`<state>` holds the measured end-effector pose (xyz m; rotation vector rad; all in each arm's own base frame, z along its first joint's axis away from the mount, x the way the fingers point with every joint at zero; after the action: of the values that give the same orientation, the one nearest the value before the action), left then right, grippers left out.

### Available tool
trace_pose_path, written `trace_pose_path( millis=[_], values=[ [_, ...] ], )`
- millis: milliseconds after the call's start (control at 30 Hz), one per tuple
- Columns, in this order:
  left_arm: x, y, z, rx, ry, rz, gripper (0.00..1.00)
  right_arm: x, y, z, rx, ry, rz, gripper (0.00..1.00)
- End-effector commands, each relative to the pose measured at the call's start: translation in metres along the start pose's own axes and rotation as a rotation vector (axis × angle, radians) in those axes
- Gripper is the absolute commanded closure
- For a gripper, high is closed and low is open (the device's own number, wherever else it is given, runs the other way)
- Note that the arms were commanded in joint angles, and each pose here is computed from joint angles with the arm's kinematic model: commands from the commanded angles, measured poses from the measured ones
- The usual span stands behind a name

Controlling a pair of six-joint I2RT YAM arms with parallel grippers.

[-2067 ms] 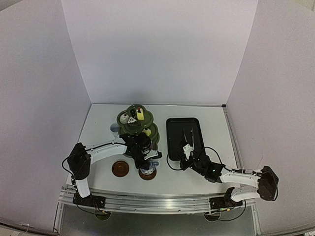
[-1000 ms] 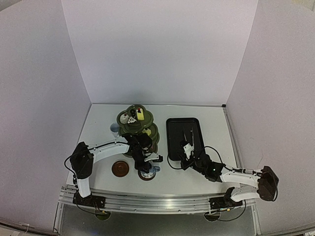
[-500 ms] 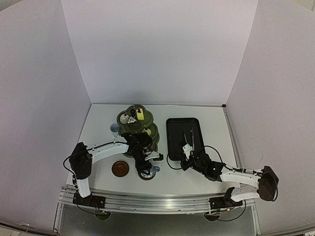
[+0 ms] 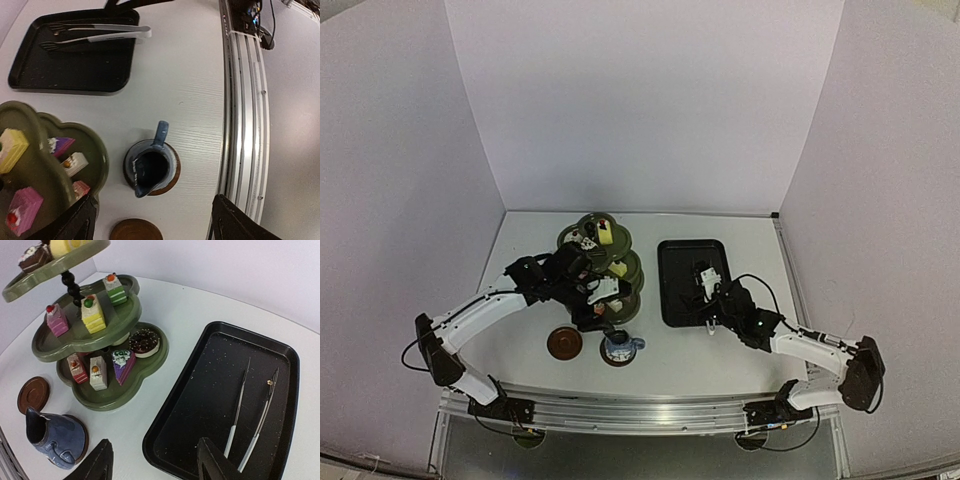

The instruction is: Serve the afternoon tea

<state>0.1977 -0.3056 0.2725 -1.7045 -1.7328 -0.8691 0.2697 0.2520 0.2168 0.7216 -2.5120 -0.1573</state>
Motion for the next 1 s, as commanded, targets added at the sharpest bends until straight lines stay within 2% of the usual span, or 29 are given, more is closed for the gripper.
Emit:
trace_pose_path(
  millis=[0, 67, 167, 333, 433, 533, 700, 967],
  values=[
    [0.080, 0.038, 0.003, 0.067, -0.053, -0.234, 0.20, -0.008, -0.005, -0.021, -0.058, 0.037, 0.026, 0.39],
    [0.108, 0.053, 0.018, 0.083, 0.013, -0.355, 0.20, -0.009, -0.008, -0.030, -0.086, 0.033, 0.034, 0.36],
    [0.147, 0.074, 0.043, 0.160, 0.046, -0.519, 0.18, -0.010, -0.013, -0.036, -0.118, 0.032, 0.055, 0.30],
    [0.179, 0.139, 0.113, 0.458, 0.043, -0.674, 0.15, -0.013, -0.014, -0.039, -0.158, 0.039, 0.079, 0.29],
    [0.173, 0.182, 0.151, 0.630, 0.074, -0.640, 0.14, -0.012, -0.015, -0.040, -0.171, 0.051, 0.088, 0.28],
    [0.143, 0.221, 0.177, 0.684, 0.149, -0.540, 0.16, -0.011, -0.016, -0.040, -0.178, 0.062, 0.107, 0.28],
    [0.088, 0.264, 0.212, 0.679, 0.221, -0.372, 0.16, -0.009, -0.018, -0.038, -0.195, 0.088, 0.130, 0.28],
    [0.047, 0.302, 0.243, 0.573, 0.217, -0.353, 0.24, -0.003, -0.021, -0.036, -0.220, 0.110, 0.155, 0.28]
  ],
)
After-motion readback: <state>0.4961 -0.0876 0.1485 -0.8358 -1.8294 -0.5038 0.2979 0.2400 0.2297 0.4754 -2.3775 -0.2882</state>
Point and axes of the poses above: each gripper's point midway between its finger pads, its own x axis back along the fingers, its own y axis along the line the jaws close on, z = x × y, the point moved 4 cm from there along x, back along the fingers, and after that the axes turned 8 degrees about -x, right-handed, at the moved point
